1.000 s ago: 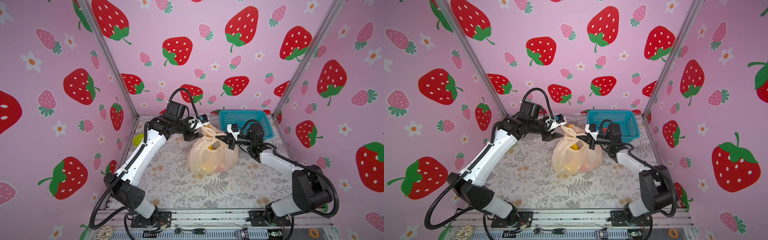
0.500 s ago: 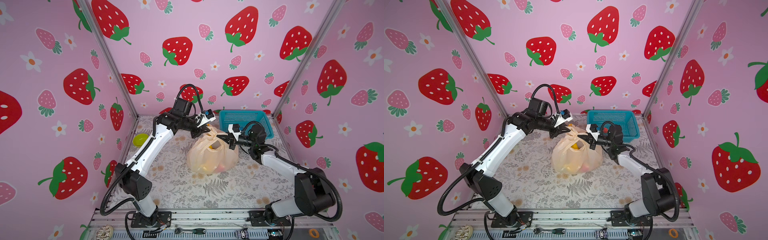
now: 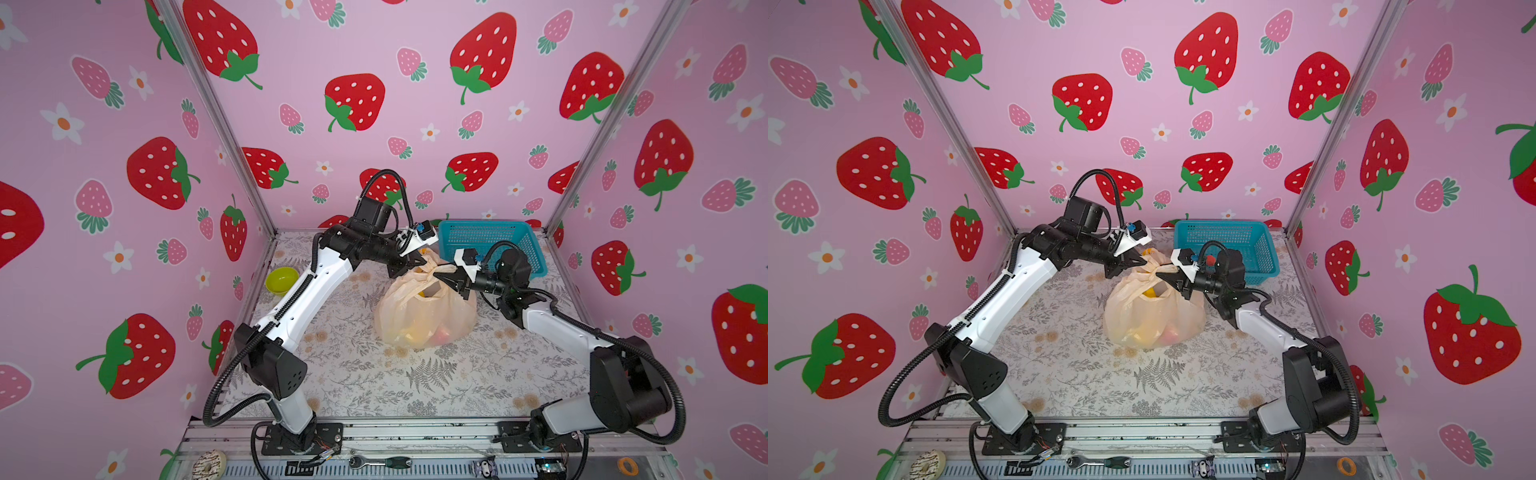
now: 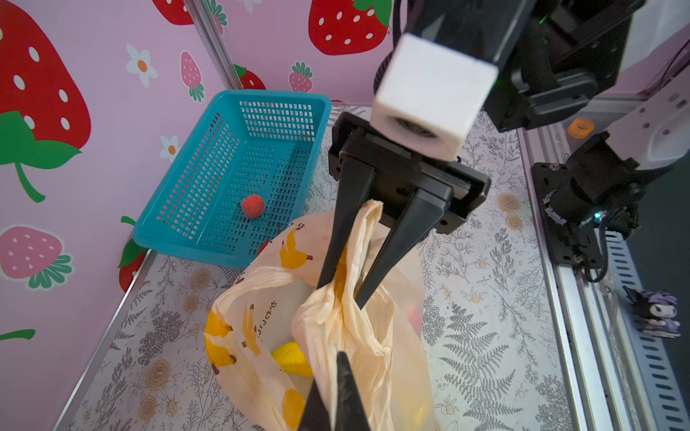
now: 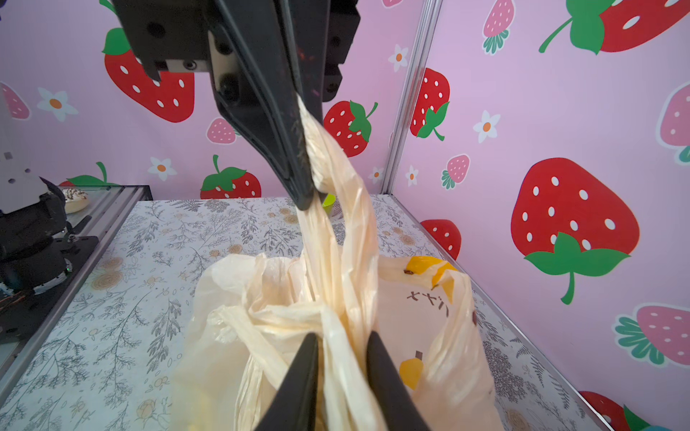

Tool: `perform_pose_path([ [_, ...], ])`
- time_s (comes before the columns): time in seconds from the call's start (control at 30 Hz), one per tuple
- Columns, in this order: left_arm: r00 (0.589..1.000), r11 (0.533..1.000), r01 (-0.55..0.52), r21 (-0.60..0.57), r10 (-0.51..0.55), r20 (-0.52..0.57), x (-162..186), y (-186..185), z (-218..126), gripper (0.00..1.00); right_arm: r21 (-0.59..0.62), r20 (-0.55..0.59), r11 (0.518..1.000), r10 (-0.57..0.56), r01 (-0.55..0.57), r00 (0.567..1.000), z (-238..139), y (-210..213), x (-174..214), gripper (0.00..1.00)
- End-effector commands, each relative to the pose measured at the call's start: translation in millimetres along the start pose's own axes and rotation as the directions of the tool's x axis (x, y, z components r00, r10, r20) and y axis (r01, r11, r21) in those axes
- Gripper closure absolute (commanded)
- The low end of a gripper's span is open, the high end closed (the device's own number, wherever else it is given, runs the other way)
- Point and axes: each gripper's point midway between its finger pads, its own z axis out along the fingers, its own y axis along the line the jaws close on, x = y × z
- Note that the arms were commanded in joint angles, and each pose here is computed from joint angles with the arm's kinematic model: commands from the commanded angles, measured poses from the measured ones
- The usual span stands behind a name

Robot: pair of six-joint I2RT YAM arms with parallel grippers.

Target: Place the fake fruits into the plastic bag and tie a complex knot

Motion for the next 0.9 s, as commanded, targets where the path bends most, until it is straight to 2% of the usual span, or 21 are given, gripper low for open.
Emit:
perform_pose_path([
  [0.0, 1.000, 1.000, -0.020, 0.006, 0.020, 0.022, -12, -2, -5, 1.00, 0.010, 0.003, 0.998, -0.057, 0.057, 0.998, -2, -4, -11, 0.67],
  [0.17, 0.999, 1.000, -0.022, 0.009, 0.022, 0.025, -14, -3, -4, 1.00, 0.025, -0.018, 0.998, -0.063, 0.063, 0.998, 0, -9, -7, 0.57],
  [0.57, 0.999, 0.999, -0.027, 0.024, 0.026, 0.027, -16, -7, 2, 1.00, -0.010, -0.029, 0.999, -0.043, 0.043, 0.999, 11, -16, -1, 0.57],
  [0.7, 0.999, 0.999, -0.027, 0.025, 0.026, 0.029, -18, -8, 2, 1.00, -0.009, -0.037, 0.999, -0.038, 0.037, 0.999, 12, -17, 3, 0.63],
  [0.87, 0.999, 0.999, -0.028, 0.015, 0.028, 0.022, -17, -6, 2, 1.00, -0.011, -0.034, 0.999, -0.033, 0.033, 0.999, 12, -17, 2, 0.81],
])
